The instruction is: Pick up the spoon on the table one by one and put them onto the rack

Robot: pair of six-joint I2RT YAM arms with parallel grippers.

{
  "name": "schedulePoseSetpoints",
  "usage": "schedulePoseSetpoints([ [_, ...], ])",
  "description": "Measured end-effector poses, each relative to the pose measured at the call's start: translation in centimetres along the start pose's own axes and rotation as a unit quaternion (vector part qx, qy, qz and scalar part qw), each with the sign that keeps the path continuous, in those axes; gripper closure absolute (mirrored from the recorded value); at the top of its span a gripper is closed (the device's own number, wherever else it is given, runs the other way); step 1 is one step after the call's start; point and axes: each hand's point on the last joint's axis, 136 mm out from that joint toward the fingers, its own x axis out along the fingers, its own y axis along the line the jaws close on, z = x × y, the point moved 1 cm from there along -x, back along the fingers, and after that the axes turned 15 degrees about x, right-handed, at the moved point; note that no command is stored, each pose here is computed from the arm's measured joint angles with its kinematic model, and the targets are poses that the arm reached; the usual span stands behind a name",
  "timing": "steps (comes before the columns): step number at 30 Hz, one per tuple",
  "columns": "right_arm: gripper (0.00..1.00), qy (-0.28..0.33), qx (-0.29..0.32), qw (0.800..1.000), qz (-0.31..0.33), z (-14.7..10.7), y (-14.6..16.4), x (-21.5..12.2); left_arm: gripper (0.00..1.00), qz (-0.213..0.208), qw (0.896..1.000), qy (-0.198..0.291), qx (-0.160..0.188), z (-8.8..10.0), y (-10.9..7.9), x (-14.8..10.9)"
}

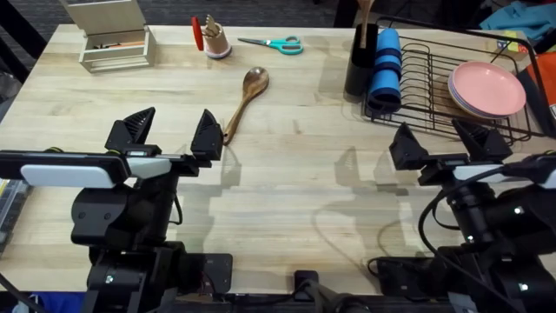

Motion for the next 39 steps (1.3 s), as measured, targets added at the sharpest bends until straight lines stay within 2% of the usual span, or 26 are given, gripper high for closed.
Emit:
schedulePoseSetpoints([
  [24,0.009,0.009,0.0,1.0,-0.003,-0.4,-0.1,0.0,0.009,-0.004,1.0,0.003,-0.006,-0.1,-0.1,0.0],
  [27,0.009,0.014,0.0,1.0,-0.004,-0.4,-0.1,-0.1,0.009,-0.012,0.999,0.033,-0.024,-1.4,-0.5,-0.1],
  [29,0.009,0.043,0.001,0.999,-0.004,-0.7,0.1,-0.6,0.01,-0.021,0.997,0.071,-0.037,-1.5,-0.6,-0.7],
  [31,0.009,0.083,0.003,0.996,-0.012,-1.5,0.0,-1.3,0.009,-0.024,0.995,0.086,-0.041,-0.9,-0.5,-1.0],
  [34,0.009,0.124,0.004,0.992,-0.021,-2.0,-0.1,-2.1,0.009,-0.027,0.994,0.092,-0.044,1.1,0.0,-1.1],
  [39,0.009,0.151,0.006,0.988,-0.025,0.8,0.8,-2.9,0.009,-0.041,0.992,0.115,-0.045,4.3,0.5,-0.4],
])
